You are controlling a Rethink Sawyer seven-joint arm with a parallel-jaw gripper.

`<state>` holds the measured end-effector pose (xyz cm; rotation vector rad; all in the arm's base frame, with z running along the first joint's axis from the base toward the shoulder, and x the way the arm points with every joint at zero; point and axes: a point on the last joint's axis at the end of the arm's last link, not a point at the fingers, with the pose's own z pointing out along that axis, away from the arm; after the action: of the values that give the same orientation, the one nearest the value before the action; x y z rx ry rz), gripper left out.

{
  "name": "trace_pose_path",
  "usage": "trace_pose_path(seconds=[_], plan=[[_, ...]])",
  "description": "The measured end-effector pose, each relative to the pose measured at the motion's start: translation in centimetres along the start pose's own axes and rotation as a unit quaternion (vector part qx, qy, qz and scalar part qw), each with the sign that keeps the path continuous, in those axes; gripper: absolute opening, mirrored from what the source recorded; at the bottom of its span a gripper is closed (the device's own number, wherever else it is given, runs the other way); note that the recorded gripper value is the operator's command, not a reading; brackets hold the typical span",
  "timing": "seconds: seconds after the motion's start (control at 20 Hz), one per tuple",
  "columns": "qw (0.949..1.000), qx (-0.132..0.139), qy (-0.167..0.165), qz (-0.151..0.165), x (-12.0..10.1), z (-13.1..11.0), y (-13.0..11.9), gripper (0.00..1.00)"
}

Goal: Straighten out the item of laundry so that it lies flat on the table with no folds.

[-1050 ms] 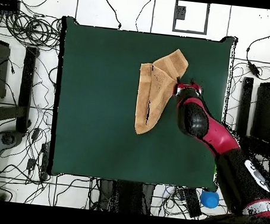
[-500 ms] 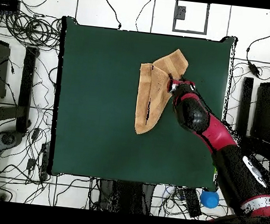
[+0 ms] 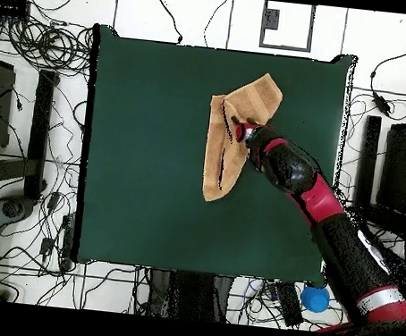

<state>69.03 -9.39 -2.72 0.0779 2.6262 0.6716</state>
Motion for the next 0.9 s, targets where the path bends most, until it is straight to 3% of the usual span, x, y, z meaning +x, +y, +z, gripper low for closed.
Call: trace_pose_path(seconds=[0.3, 0.9], plan=[[0.9964, -0.067, 0.047, 0.021, 1.5, 0.7, 1.7, 1.0], [0.9928, -0.094, 0.07, 0.024, 2.3, 1.1, 2.7, 1.0]])
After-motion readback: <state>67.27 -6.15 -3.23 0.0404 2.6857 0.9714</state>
